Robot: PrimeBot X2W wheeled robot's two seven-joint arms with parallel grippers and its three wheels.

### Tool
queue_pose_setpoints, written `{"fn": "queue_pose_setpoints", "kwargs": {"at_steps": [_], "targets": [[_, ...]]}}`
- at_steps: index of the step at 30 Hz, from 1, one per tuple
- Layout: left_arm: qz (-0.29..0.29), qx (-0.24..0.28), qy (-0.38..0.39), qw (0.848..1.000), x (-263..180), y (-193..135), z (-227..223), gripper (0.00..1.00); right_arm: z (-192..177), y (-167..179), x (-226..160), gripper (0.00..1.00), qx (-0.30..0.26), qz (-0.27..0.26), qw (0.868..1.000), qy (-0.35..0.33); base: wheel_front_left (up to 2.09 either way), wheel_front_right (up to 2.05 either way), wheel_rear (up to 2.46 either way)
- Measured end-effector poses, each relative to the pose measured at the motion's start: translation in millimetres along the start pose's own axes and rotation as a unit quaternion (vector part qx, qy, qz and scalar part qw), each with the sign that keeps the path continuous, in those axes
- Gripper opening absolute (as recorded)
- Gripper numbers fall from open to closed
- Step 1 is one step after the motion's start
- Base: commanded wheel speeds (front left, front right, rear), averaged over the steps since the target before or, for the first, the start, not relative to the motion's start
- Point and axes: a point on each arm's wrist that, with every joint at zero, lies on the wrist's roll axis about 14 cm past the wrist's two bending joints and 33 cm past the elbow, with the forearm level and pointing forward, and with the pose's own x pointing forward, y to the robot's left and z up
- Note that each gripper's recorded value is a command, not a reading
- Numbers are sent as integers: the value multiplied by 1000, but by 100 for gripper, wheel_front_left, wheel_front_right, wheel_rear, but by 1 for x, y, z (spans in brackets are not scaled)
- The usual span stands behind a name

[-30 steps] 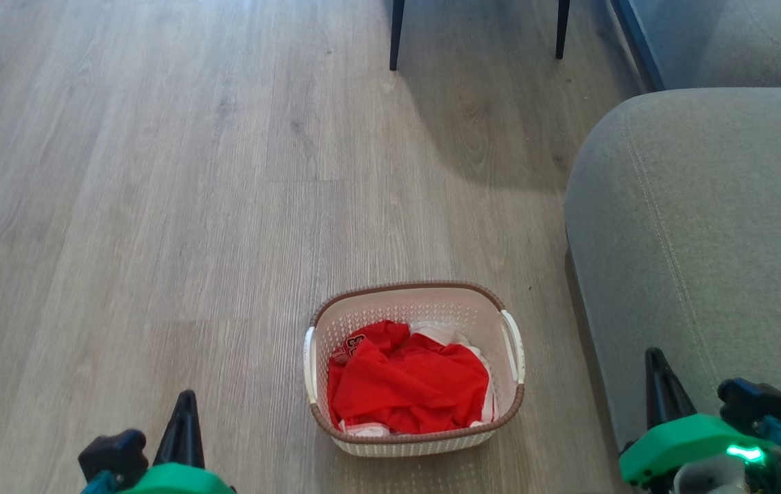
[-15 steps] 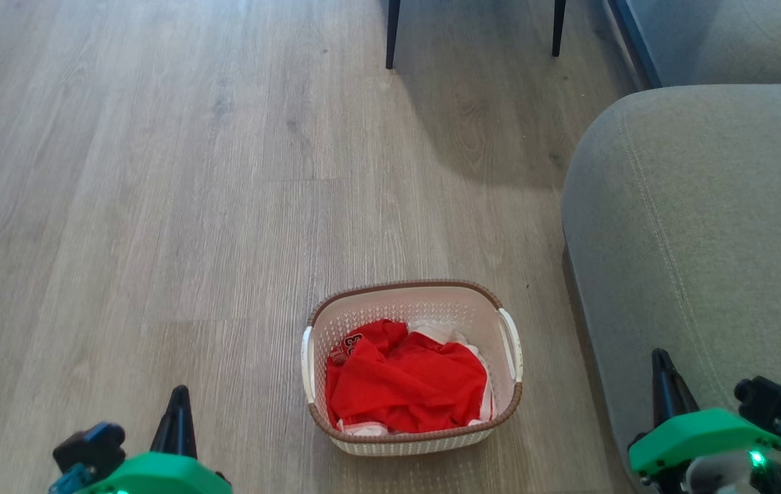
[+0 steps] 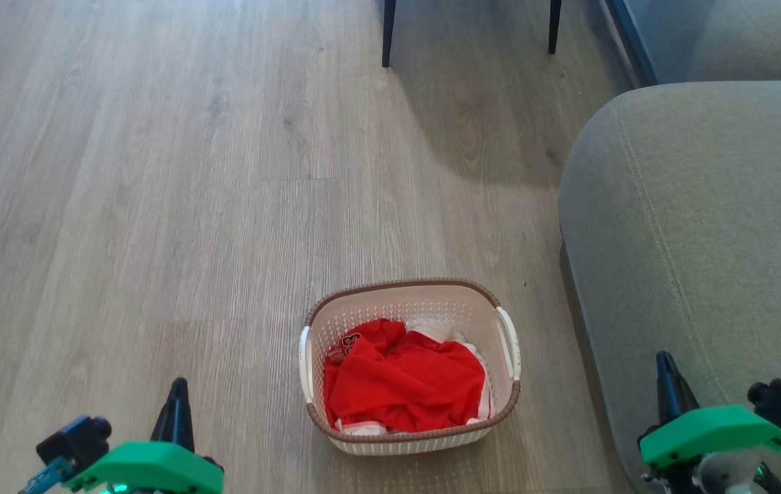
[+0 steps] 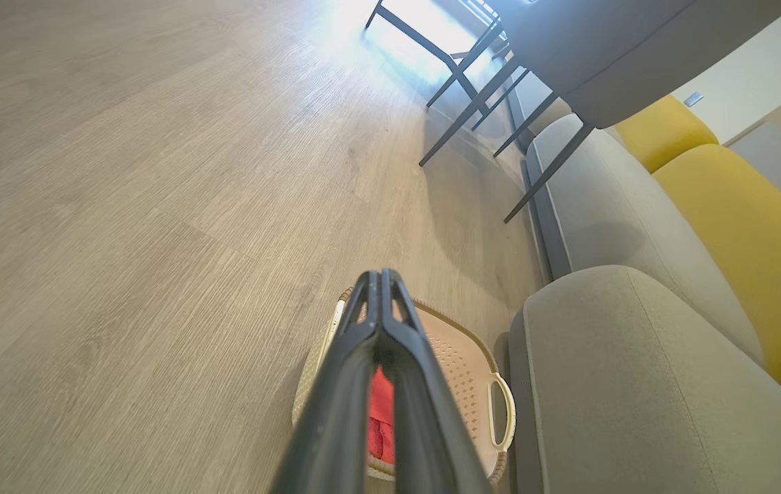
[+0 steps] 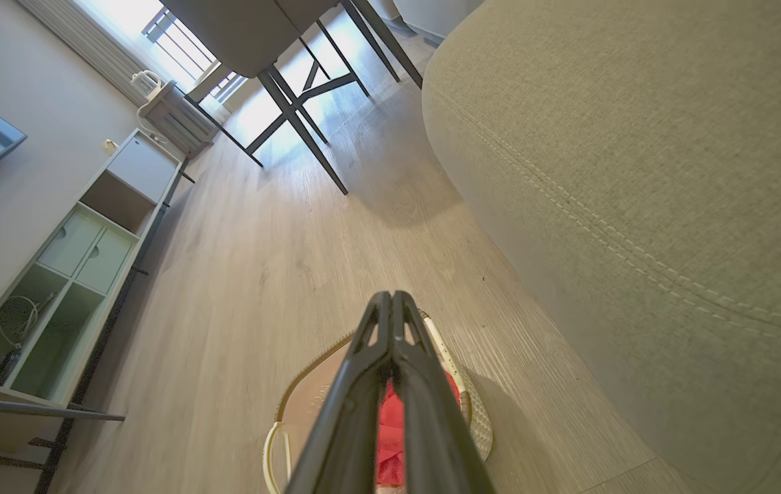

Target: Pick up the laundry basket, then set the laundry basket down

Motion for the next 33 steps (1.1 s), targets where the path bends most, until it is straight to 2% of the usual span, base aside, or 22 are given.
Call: {"fn": "queue_pose_setpoints", "kwargs": {"at_steps": [16, 33], "targets": [[-3, -88, 5, 996, 9, -2, 6, 0, 7, -6, 3, 0, 81, -13, 997, -6, 0, 0, 0], [-11, -185, 10, 983, 16, -4, 11, 0, 14, -9, 7, 0, 172, -19, 985, -9, 0, 0, 0]]}}
